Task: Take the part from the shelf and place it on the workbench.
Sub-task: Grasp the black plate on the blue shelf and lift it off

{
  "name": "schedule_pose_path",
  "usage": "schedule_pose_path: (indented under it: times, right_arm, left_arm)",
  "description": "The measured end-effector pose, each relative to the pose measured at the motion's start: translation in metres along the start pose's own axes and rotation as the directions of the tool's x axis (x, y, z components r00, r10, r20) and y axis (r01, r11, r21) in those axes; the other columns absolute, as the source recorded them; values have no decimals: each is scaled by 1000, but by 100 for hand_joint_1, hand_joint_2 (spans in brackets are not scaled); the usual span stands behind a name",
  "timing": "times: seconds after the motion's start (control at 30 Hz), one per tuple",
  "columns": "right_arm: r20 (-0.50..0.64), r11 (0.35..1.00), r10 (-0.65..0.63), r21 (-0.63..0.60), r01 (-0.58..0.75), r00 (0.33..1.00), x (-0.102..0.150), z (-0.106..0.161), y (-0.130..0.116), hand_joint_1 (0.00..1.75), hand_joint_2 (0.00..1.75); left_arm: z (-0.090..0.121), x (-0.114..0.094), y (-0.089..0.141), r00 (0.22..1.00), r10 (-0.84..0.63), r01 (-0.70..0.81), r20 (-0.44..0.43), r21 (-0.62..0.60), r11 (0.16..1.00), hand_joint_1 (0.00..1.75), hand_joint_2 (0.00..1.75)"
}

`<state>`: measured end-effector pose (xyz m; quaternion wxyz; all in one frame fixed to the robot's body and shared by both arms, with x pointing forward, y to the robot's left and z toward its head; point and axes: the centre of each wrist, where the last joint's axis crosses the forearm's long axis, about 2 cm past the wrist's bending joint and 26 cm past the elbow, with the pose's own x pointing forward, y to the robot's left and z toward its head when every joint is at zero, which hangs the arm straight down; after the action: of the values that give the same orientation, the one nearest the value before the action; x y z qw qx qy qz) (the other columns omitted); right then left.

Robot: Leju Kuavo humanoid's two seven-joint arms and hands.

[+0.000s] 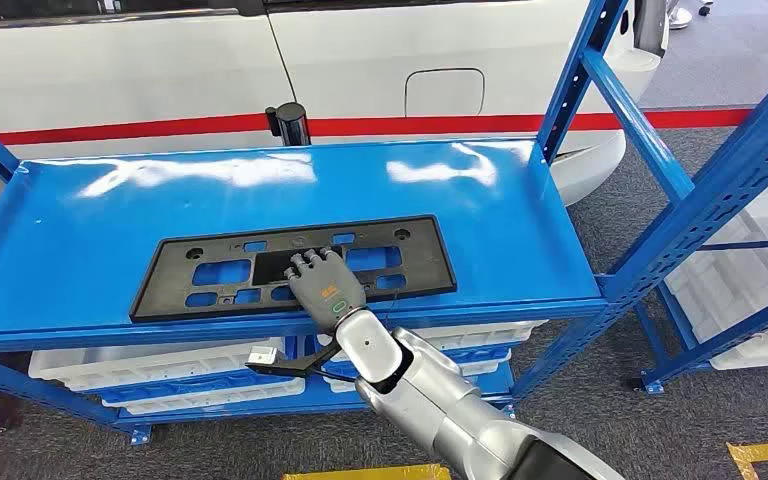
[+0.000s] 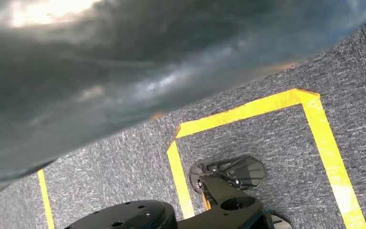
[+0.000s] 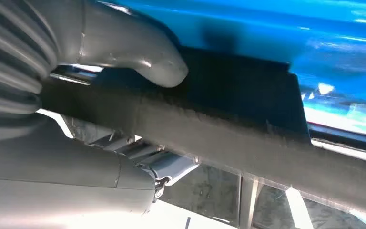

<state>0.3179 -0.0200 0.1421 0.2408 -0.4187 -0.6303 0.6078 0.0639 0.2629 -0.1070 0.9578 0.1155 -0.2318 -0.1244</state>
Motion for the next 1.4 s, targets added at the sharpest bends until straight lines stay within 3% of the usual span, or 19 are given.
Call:
schedule_pose_path:
  times: [0.7, 0.87, 1.0, 1.13, 1.27, 1.4]
  right_arm:
    - [16, 999, 1, -35, -1, 1000, 3, 1, 0, 175, 175]
    - [35, 969, -224, -99, 227, 974, -3, 4, -2, 175, 175]
    - [64, 834, -478, -280, 475, 876, -23, 3, -19, 175, 175]
    - [136, 619, -665, -450, 643, 735, -47, 10, -40, 175, 175]
    - [284, 357, -752, -583, 730, 594, -68, 29, -64, 175, 175]
    - [412, 173, -750, -633, 754, 518, -88, 51, -90, 175, 175]
  left_arm:
    - [0, -1, 0, 1000, 15, -15, 0, 17, 1000, 0, 0]
    - [0, 0, 0, 1000, 0, 0, 9, 15, 1000, 0, 0]
    - [0, 1, 1, 1000, -20, 19, 24, 31, 999, 0, 0]
    - [0, 2, 2, 998, -51, 48, 41, 87, 995, 0, 175]
    - [0, 1, 3, 996, -56, 50, 64, 94, 994, 0, 175]
    - [0, 0, 2, 996, -50, 44, 80, 78, 996, 0, 175]
